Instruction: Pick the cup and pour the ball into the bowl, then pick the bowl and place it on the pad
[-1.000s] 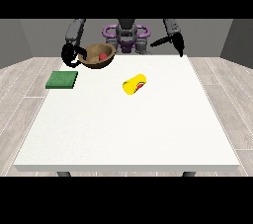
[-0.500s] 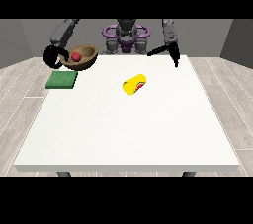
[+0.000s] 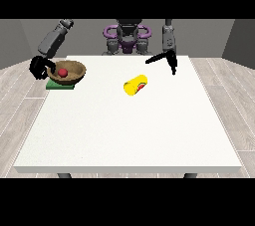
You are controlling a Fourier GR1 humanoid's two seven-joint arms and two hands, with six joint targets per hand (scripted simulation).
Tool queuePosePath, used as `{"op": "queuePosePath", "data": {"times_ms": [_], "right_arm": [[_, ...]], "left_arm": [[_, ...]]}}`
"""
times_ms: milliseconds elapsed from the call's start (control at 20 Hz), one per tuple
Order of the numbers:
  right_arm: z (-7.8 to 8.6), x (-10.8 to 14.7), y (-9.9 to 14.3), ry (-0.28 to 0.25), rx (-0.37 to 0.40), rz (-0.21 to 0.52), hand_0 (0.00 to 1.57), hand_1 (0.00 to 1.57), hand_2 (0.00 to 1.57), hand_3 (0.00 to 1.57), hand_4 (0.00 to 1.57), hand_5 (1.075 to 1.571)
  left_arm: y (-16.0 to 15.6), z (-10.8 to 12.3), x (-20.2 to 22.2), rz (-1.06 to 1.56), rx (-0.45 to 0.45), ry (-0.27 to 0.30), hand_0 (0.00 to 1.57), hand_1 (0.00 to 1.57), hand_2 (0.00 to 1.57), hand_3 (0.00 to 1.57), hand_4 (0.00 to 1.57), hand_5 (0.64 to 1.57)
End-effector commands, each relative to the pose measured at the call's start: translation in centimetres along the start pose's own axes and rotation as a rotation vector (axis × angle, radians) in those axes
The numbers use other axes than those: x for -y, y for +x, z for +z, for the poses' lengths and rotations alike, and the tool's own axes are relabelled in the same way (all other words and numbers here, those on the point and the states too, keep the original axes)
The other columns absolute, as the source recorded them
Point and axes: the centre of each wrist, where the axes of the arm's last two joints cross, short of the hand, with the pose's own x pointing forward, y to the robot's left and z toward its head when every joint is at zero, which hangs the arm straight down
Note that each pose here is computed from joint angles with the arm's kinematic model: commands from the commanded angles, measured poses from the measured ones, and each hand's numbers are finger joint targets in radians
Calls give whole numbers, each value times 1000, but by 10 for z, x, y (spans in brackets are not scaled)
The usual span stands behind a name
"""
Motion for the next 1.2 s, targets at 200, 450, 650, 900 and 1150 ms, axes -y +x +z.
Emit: {"op": "queuePosePath", "data": {"times_ms": [200, 450, 650, 900, 1150], "right_arm": [[3, 35, 32, -34, 134, 36, 1571, 1571, 1571, 0, 1037, 1569], [8, 50, 46, -12, 174, 81, 1571, 1571, 1571, 436, 1031, 1571], [-7, 35, 61, -17, 125, -45, 1571, 1571, 1571, 0, 836, 1569], [2, 42, 36, -31, 15, 0, 1571, 1571, 1571, 489, 739, 1570], [6, 36, 11, -12, 40, 78, 1571, 1571, 1571, 927, 711, 1570]], "left_arm": [[36, 1, -3, -35, 98, 38, 0, 0, 0, 0, 0, 1563], [49, -2, -24, -30, 107, 67, 0, 0, 0, 0, 0, 1563], [70, -8, -14, -13, 118, 43, 0, 0, 0, 0, 0, 1565], [65, 9, -13, 20, 11, -2, 0, 0, 0, 0, 0, 1566], [69, 5, -36, 17, 75, 20, 0, 0, 0, 0, 0, 1566]]}}
